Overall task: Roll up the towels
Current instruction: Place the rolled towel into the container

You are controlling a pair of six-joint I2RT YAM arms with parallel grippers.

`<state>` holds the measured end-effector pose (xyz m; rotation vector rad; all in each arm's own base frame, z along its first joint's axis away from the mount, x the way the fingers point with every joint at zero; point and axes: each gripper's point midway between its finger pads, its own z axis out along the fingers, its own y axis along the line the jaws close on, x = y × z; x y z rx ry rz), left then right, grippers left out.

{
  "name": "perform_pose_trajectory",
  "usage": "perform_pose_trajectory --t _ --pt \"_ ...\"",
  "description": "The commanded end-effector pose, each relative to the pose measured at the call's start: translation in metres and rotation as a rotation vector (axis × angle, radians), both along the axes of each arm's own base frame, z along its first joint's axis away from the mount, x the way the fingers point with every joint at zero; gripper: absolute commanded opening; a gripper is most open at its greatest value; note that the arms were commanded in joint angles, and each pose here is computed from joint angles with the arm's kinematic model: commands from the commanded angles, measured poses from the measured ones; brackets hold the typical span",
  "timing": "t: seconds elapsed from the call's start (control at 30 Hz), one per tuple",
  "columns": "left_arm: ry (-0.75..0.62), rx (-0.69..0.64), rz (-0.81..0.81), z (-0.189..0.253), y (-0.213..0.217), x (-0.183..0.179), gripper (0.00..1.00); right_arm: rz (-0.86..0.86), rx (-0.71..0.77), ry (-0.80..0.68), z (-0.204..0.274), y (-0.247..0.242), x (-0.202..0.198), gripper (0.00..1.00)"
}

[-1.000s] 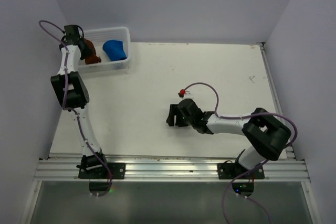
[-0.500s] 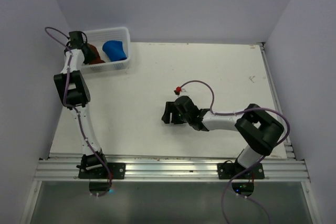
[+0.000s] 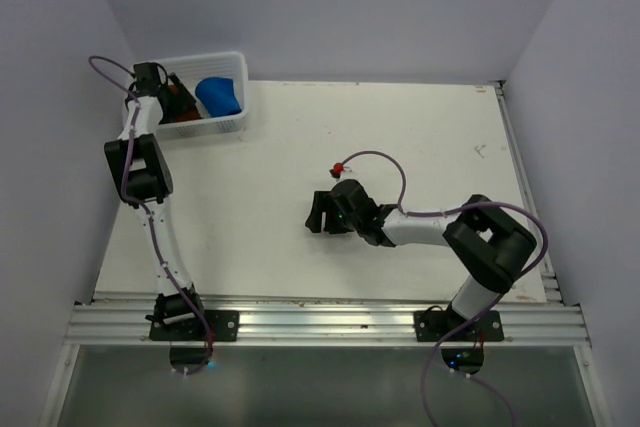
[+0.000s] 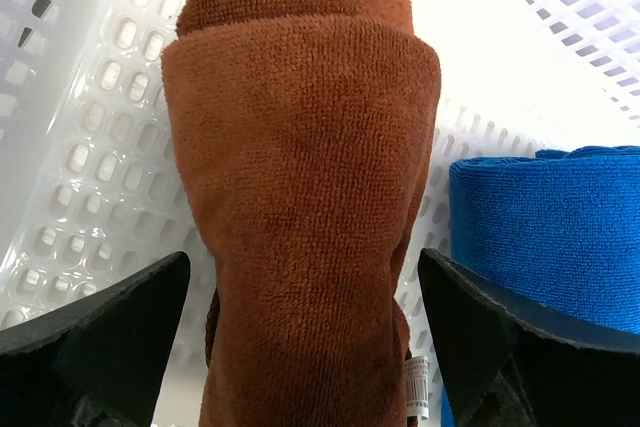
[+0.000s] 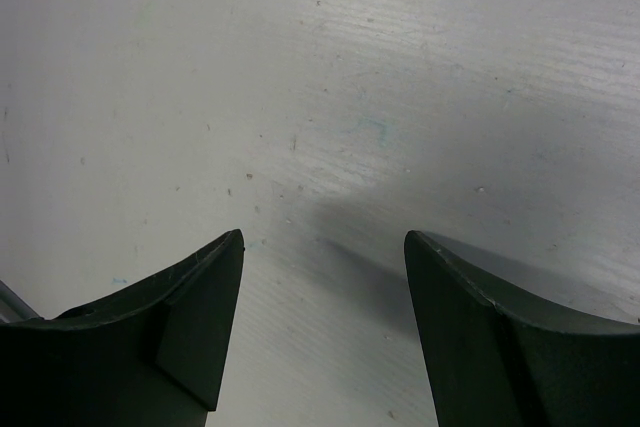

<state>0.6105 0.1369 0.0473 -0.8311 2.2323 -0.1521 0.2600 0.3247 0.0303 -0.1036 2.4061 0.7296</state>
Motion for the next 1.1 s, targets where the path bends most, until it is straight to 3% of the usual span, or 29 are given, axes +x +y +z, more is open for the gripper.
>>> perform_pose_trajectory --t 0.0,0.37,0.63,0.77,0.83,0.9,1.0,1.03,1.07 --pt "-0.084 0.009 -0.01 0.028 0.003 0.011 1.0 0.003 -0.108 0.091 -0.033 -0.02 -0.014 0.7" --pt "-0.217 0.067 -0.026 0.122 0.004 0.008 1.0 0.016 -0.101 0.03 -0.01 -0.02 -0.009 0.7" --pt "-0.366 0.111 -0.069 0.21 -0.006 -0.007 1.0 0.03 -0.113 -0.089 0.038 -0.016 0.018 0.74" --pt "-0.447 0.116 -0.118 0.262 -0.032 -0.047 1.0 0.023 -0.137 -0.188 0.086 -0.023 0.037 0.75" --pt "-0.499 0.186 -0.148 0.281 -0.057 -0.062 1.0 0.007 -0.14 -0.254 0.12 -0.031 0.047 0.75" --pt "-0.549 0.234 -0.174 0.294 -0.096 -0.1 1.0 -0.033 -0.156 -0.278 0.141 -0.046 0.054 0.76" --pt "-0.605 0.181 -0.243 0.293 -0.144 -0.156 1.0 -0.086 -0.156 -0.311 0.168 -0.07 0.051 0.77" --pt "-0.563 0.157 -0.254 0.27 -0.151 -0.172 1.0 -0.099 -0.16 -0.314 0.173 -0.076 0.049 0.77" --pt "-0.603 0.144 -0.308 0.284 -0.173 -0.196 1.0 -0.113 -0.148 -0.336 0.186 -0.084 0.045 0.78"
